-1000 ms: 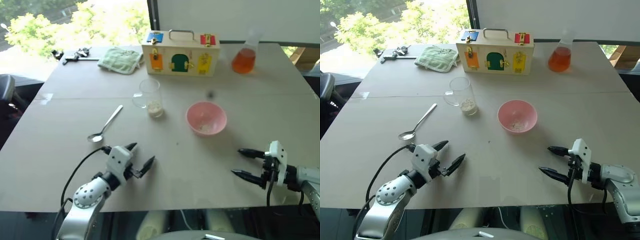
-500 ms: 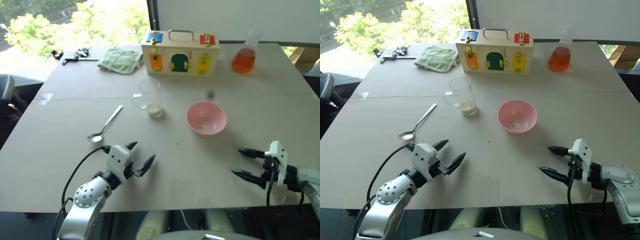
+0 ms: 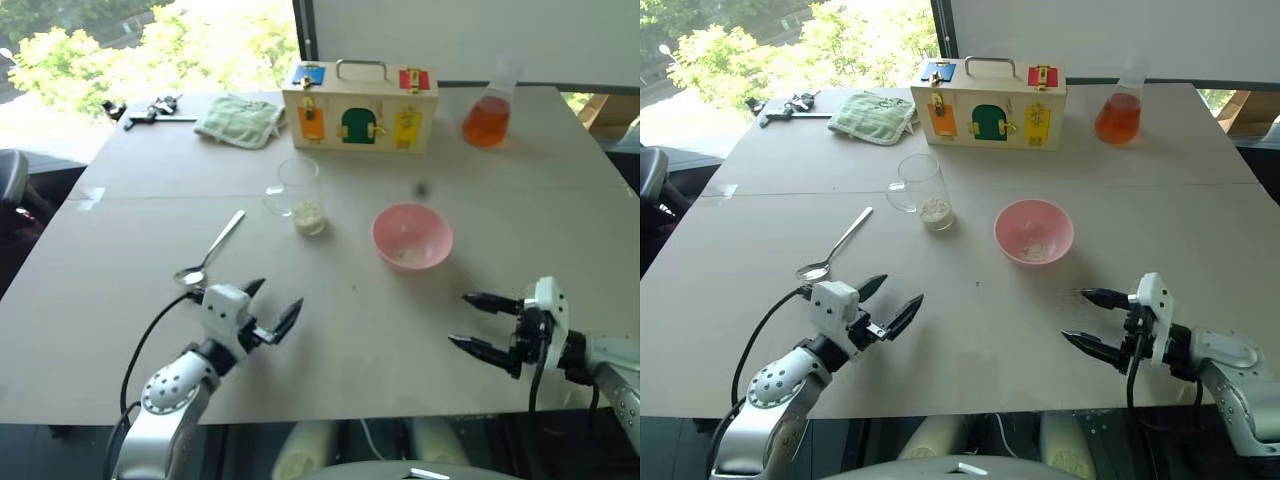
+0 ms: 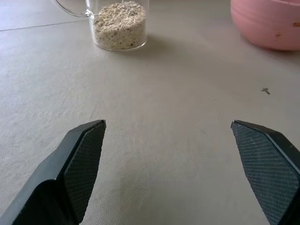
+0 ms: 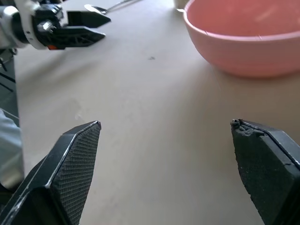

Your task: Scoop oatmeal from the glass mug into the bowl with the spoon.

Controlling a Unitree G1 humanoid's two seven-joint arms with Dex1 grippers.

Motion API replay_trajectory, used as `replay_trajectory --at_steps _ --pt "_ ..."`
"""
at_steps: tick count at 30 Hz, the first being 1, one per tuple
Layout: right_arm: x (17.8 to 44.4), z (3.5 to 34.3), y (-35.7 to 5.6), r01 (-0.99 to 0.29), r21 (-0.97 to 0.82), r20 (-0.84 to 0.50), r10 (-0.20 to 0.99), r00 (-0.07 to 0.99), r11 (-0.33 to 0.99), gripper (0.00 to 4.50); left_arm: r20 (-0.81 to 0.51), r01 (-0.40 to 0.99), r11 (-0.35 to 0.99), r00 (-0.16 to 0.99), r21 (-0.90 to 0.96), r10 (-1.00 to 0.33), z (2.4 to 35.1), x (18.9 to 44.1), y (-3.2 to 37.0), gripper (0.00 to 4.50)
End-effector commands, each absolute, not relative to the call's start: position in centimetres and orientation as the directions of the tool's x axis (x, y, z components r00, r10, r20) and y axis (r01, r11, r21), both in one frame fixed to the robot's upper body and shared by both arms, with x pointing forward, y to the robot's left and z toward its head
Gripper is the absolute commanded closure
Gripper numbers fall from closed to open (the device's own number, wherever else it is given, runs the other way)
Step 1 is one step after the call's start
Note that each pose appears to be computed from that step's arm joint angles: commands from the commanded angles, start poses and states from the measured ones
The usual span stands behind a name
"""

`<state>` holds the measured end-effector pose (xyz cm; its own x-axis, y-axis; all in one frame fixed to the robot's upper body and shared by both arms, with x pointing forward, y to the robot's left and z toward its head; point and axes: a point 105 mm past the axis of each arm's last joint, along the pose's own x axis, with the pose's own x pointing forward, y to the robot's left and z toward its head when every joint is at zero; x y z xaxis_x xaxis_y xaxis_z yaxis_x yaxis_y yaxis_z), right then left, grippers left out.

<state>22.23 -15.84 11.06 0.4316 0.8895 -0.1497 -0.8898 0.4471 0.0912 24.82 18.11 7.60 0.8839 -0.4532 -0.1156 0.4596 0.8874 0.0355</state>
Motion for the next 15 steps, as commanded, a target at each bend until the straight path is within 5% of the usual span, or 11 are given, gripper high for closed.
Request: replay_trajectory --at_steps 1,8,15 --pt "22.2 13.9 -12.9 -0.922 0.045 -0.075 0.922 0.381 0.385 0.03 -0.097 0.442 0.893 0.896 0.085 -0.434 9.9 25.7 18.8 0.00" --pt "22.4 18.0 -9.0 -0.947 -0.050 0.042 0.948 0.315 0.316 0.03 -0.167 0.348 0.907 0.934 0.237 -0.314 14.1 28.4 23.9 0.00" --pt "23.6 19.0 -8.1 -0.926 -0.142 -0.012 0.934 0.356 0.351 0.03 -0.330 0.314 0.881 0.923 0.354 -0.197 13.6 29.8 28.5 0.00"
